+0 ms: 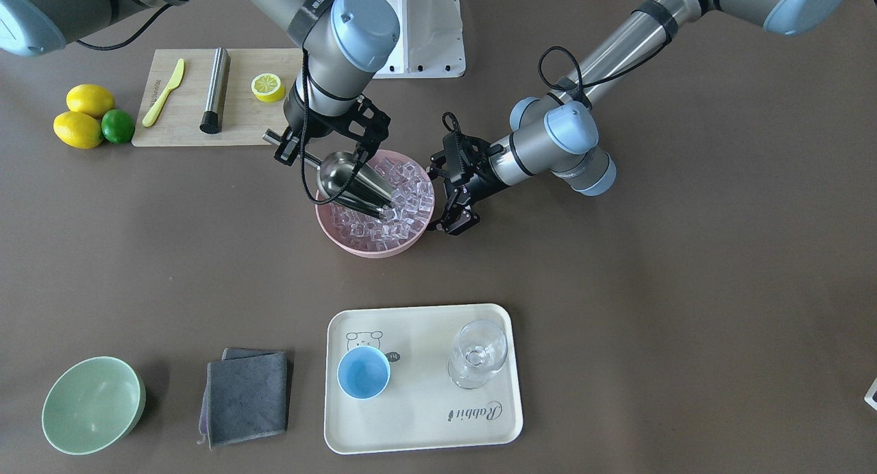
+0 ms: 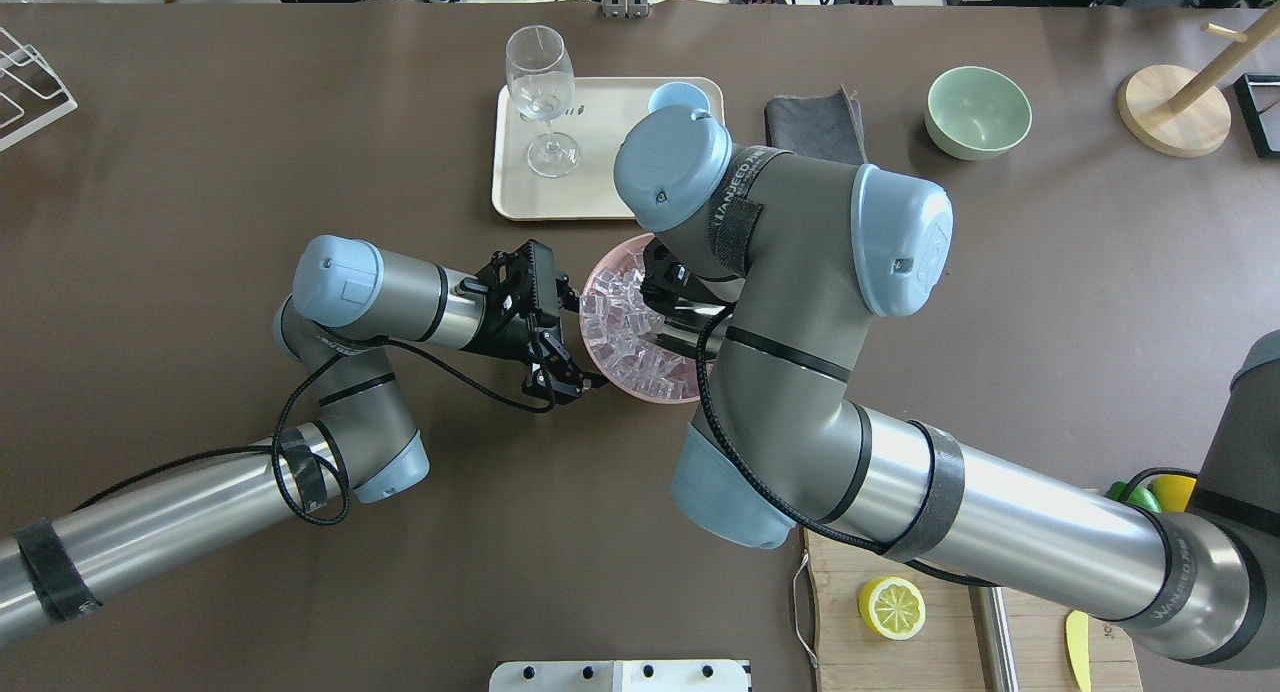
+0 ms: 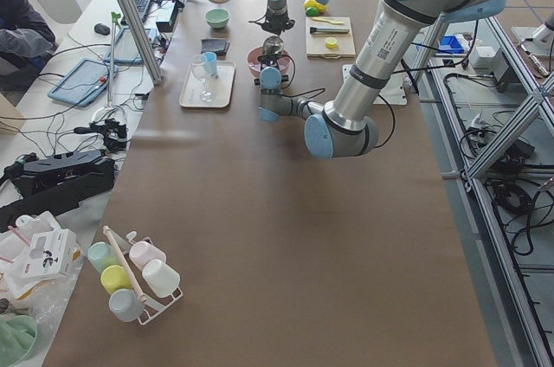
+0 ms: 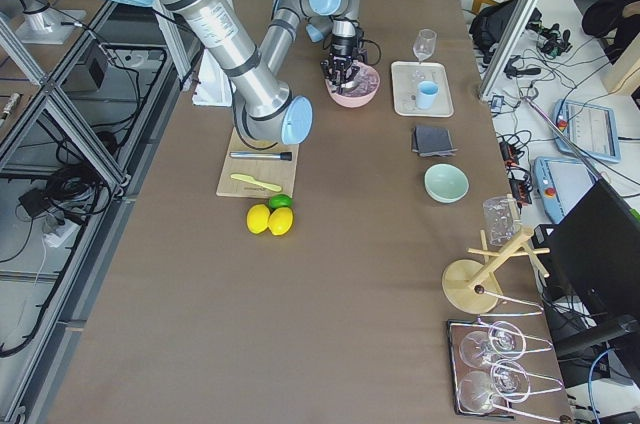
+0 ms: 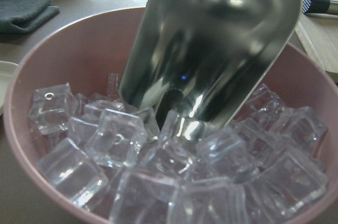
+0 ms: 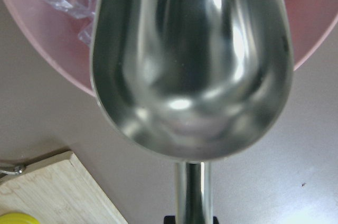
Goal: Put ice in cup with scoop
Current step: 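Push the scoop through the ice cubes with the right gripper to fill it, then lift the filled scoop out toward the blue cup with the right gripper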
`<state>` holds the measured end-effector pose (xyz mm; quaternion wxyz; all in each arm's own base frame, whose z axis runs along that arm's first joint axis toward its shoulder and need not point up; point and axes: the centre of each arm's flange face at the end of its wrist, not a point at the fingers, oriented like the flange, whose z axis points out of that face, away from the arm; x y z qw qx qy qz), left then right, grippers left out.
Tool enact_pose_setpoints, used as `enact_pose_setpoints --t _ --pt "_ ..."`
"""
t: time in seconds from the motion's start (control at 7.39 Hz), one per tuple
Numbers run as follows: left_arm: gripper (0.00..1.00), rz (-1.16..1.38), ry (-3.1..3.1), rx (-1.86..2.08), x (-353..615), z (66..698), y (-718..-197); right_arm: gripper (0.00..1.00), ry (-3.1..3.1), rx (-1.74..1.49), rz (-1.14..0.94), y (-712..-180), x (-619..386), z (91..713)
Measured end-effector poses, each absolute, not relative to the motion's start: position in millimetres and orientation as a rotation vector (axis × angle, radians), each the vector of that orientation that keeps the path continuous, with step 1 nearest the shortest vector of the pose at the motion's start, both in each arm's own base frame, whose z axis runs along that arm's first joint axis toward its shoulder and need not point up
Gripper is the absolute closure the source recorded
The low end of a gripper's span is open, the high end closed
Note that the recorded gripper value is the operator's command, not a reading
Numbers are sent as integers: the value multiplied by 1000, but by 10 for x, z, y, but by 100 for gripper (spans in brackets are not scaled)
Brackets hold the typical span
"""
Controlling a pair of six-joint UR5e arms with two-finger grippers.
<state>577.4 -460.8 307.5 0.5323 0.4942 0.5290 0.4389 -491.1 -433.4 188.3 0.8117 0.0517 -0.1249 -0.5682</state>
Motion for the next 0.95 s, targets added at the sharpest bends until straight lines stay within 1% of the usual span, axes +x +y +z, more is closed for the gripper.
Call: enact_pose_setpoints --t 0.41,0.95 --pt "1 1047 1258 1175 5782 3068 -4611 100 -311 167 -1144 -4346 -4947 1859" --pt "1 1047 1259 1173 5784 3067 -4611 100 -352 234 -1078 -4260 -4807 1980"
